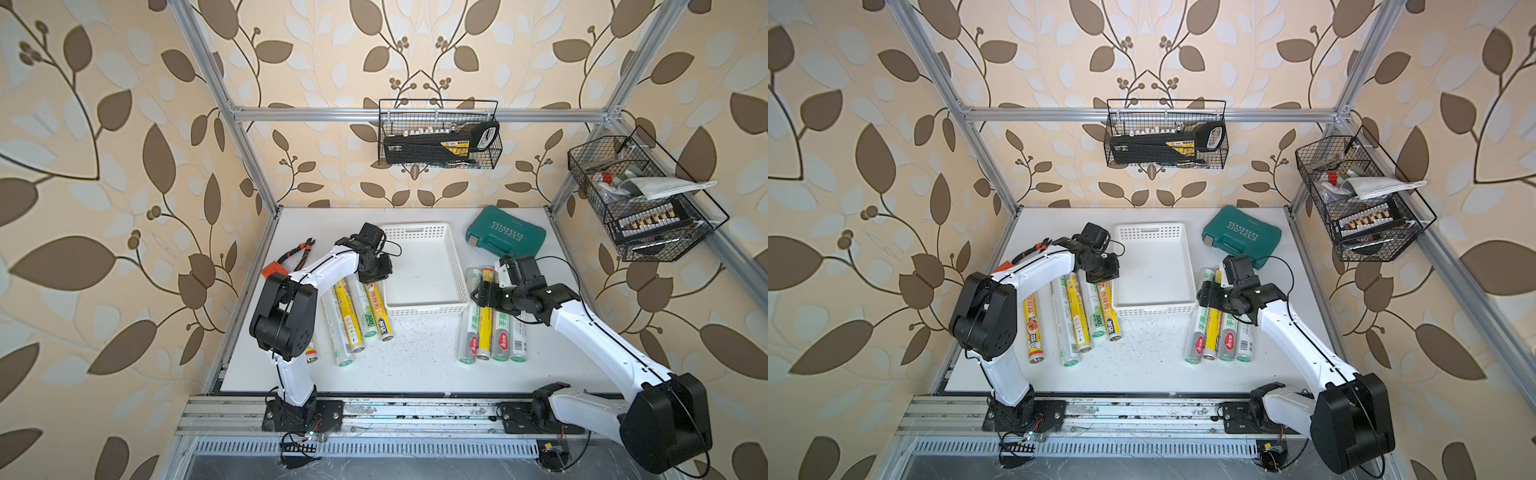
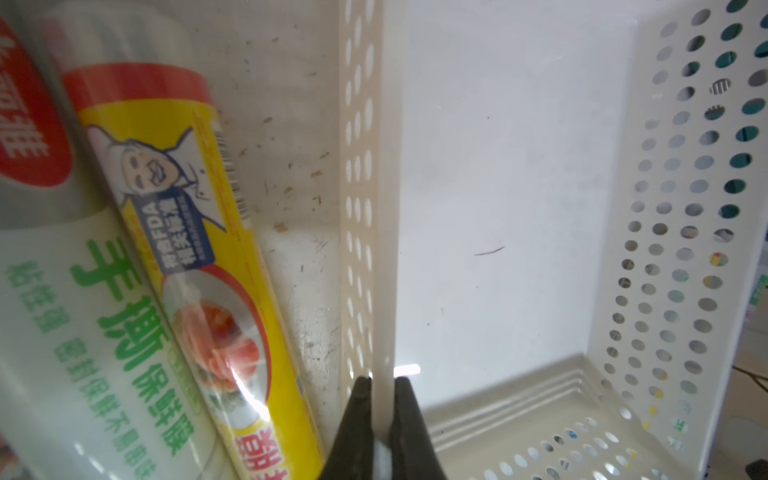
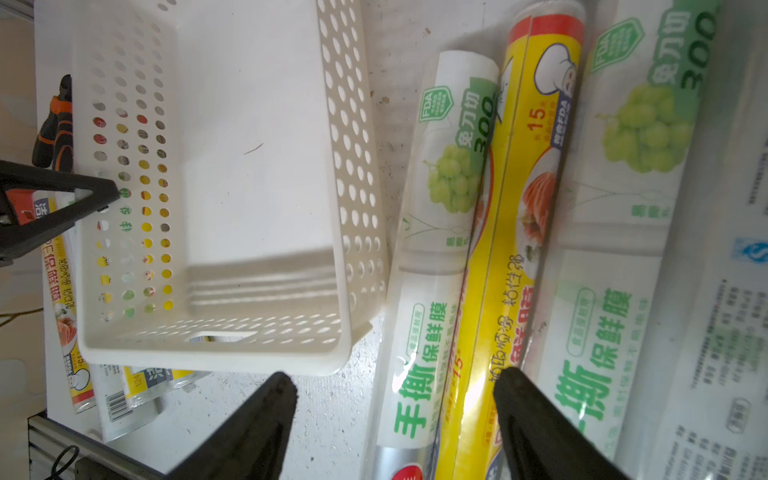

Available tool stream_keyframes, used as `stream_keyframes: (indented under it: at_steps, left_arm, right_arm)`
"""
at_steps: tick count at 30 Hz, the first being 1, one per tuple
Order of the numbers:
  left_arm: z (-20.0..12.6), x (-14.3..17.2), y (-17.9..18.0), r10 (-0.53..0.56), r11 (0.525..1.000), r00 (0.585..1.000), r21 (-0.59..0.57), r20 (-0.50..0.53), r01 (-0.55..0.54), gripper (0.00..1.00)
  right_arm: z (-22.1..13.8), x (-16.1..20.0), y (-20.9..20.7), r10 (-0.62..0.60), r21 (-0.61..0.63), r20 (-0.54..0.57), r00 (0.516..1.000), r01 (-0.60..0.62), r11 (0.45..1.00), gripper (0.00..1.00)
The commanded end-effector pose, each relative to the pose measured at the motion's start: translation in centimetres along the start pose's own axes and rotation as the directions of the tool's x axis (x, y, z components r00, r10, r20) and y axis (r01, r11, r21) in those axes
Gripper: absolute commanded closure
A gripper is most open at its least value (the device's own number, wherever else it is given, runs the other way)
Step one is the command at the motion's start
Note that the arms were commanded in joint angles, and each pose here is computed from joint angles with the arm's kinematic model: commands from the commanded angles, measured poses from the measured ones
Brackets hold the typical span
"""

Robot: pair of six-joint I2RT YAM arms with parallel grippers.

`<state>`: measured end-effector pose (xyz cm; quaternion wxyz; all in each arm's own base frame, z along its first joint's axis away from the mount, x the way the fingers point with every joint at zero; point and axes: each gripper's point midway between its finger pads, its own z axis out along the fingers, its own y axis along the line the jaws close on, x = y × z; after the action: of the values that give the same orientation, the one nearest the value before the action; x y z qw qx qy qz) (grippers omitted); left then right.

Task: Put the plastic wrap into the basket
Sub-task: Move the plastic wrap to the center of the board.

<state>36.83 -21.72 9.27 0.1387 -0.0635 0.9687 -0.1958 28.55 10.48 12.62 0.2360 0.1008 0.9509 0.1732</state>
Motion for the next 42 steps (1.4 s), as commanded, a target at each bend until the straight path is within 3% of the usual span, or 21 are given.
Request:
stream_keyframes:
  at_steps: [1, 17, 36, 38, 40, 42]
  left_arm:
    - [-2.5, 0.6, -1.5, 0.025, 0.997, 0.999, 0.069, 0.024, -0.026, 0.92]
    - [-2.4, 5.0, -0.9, 0.070, 0.994, 0.997, 0.090, -0.027, -0.067, 0.92]
    - [-2.6, 6.6, 0.3, 0.116, 0.991, 0.993, 0.064, -0.031, -0.114, 0.92]
    - [-2.7, 6.6, 0.4, 0.119, 0.991, 0.992, 0.061, -0.029, -0.117, 0.88]
    - [-2.8, 6.6, 0.3, 0.121, 0.991, 0.992, 0.066, -0.029, -0.119, 0.73]
    - [-2.9, 6.6, 0.2, 0.119, 0.991, 0.992, 0.069, -0.028, -0.117, 0.68]
  right_arm:
    - [-0.5, 0.5, 0.1, -0.009, -0.011, -0.015, 1.000, 0.009, 1.000, 0.24]
    - [1.0, 1.4, -0.5, 0.030, 0.001, -0.064, 0.998, -0.030, 1.000, 0.33]
    - [3.2, 2.6, -0.5, 0.034, 0.044, -0.130, 0.991, -0.028, 0.999, 0.37]
    - [3.6, 2.9, -0.4, 0.030, 0.052, -0.139, 0.990, -0.023, 0.998, 0.38]
    - [3.9, 3.0, -0.2, 0.027, 0.054, -0.145, 0.989, -0.019, 0.998, 0.39]
    - [4.1, 3.1, -0.3, 0.029, 0.064, -0.149, 0.988, -0.020, 0.998, 0.41]
